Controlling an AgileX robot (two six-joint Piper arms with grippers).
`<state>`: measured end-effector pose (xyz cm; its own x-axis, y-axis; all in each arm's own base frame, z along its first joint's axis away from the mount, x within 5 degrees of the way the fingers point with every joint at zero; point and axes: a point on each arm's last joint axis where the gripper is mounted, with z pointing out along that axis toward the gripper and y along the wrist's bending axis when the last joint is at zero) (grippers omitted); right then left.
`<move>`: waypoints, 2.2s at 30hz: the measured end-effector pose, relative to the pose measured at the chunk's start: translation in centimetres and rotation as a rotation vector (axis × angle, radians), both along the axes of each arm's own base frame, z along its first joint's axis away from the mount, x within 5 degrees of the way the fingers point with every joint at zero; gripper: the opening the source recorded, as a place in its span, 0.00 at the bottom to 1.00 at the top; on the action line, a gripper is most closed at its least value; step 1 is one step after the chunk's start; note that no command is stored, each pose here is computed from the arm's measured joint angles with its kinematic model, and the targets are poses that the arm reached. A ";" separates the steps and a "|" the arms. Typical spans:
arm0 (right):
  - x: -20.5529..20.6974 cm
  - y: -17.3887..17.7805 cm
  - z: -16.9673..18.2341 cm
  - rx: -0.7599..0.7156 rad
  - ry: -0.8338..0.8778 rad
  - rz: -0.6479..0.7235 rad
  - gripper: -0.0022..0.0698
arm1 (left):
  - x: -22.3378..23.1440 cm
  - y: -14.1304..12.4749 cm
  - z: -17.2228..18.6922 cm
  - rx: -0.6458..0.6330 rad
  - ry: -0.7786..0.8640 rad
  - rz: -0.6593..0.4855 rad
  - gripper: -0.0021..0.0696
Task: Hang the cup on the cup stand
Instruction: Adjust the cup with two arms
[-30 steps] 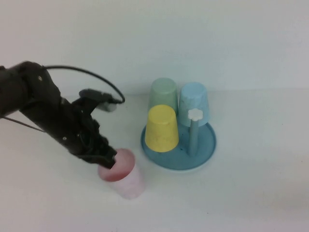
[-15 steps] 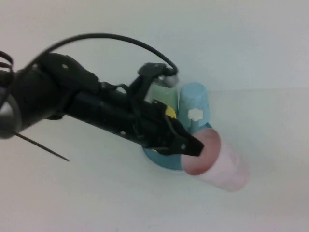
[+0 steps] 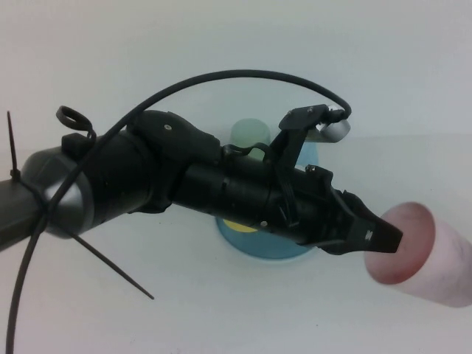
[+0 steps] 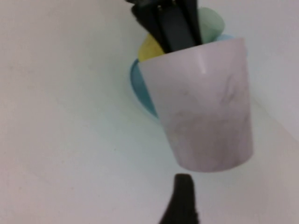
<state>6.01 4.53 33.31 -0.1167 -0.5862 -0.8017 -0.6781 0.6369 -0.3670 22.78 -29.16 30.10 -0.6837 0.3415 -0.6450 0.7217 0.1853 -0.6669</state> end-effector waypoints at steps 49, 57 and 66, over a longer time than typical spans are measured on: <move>10.5 2.9 -4.0 -0.136 0.234 0.243 0.85 | 0.8 -1.6 -2.6 -0.083 0.170 -0.030 0.04; 10.5 2.9 -3.9 -0.135 0.231 0.240 0.85 | 0.9 -1.6 -2.6 -0.082 0.165 -0.020 0.07; 10.5 2.9 -3.9 -0.124 0.230 0.242 0.84 | 1.1 -1.5 -2.6 -0.085 0.167 -0.009 0.41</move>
